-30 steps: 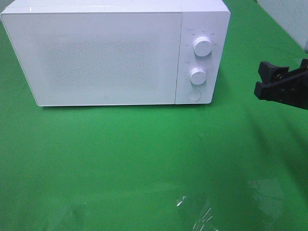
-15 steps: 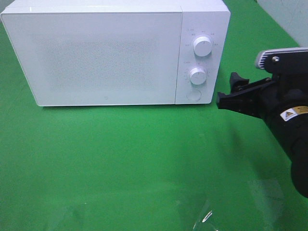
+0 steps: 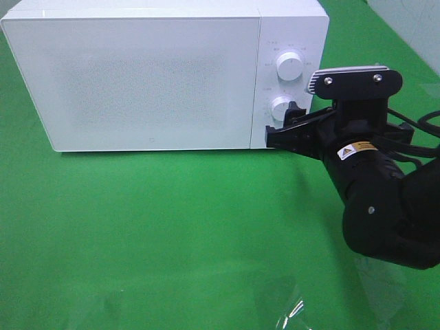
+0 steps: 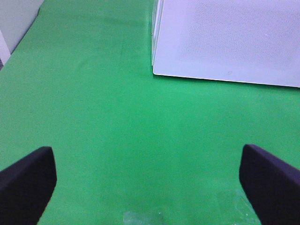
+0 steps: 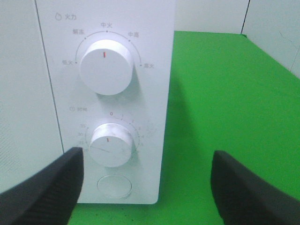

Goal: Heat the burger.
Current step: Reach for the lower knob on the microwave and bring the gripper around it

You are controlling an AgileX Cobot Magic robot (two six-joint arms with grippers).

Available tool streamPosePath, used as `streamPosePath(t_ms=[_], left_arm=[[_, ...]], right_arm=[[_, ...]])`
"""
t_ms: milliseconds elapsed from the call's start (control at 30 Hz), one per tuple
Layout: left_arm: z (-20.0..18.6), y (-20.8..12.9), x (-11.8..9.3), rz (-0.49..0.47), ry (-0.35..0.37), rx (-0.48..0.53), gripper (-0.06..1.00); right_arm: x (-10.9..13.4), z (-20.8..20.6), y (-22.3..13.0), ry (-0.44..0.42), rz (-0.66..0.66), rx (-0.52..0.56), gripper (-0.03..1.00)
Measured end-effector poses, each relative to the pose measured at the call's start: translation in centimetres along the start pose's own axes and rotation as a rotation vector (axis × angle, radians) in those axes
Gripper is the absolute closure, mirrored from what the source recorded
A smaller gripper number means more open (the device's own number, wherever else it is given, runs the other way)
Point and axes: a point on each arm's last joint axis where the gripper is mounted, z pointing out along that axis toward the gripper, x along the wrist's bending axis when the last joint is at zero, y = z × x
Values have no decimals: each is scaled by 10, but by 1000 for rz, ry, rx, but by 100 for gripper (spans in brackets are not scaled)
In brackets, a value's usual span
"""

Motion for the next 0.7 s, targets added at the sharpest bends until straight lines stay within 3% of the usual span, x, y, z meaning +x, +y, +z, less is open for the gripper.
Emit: streamPosePath(t_ms=[700], left_arm=[[0, 0, 0, 0, 0, 0, -4]], right_arm=[[17, 49, -20, -11, 22, -7, 24]])
